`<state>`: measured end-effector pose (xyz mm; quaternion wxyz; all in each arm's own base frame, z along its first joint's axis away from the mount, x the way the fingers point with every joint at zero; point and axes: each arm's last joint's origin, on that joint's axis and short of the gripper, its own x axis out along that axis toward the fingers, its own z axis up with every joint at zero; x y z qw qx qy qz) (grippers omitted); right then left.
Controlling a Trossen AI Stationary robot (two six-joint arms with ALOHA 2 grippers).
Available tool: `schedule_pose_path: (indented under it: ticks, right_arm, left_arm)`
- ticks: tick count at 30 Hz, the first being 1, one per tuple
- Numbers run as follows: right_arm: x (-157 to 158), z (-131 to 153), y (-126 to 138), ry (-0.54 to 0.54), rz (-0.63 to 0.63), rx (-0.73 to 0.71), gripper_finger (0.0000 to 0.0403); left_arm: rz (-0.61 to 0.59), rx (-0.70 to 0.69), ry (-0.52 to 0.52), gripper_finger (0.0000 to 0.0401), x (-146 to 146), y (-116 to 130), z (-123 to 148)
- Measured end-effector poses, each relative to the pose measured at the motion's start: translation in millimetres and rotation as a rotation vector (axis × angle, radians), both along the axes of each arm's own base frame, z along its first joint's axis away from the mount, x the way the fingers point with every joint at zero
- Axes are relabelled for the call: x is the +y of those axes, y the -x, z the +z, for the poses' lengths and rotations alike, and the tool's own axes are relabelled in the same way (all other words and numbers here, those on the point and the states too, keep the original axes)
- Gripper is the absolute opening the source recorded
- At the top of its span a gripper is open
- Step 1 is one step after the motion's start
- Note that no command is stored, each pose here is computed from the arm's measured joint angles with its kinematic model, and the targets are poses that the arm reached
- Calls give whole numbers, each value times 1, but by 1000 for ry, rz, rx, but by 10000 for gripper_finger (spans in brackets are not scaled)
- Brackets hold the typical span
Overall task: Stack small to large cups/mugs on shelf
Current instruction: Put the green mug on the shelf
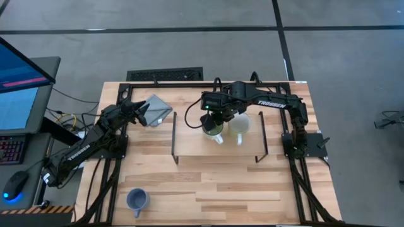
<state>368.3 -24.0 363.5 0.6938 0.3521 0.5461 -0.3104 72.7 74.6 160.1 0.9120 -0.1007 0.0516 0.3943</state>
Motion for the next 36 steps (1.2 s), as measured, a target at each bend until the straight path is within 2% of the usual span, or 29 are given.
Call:
schedule_pose_path:
  ticks: [20,36]
  right_arm:
    - [11,0,0,-53,-209,-9,83]
    - [13,0,-1,-55,-360,-22,83]
  left_arm:
    - [4,-19,18,125,0,0,0]
    - [5,-24,24,125,0,0,0]
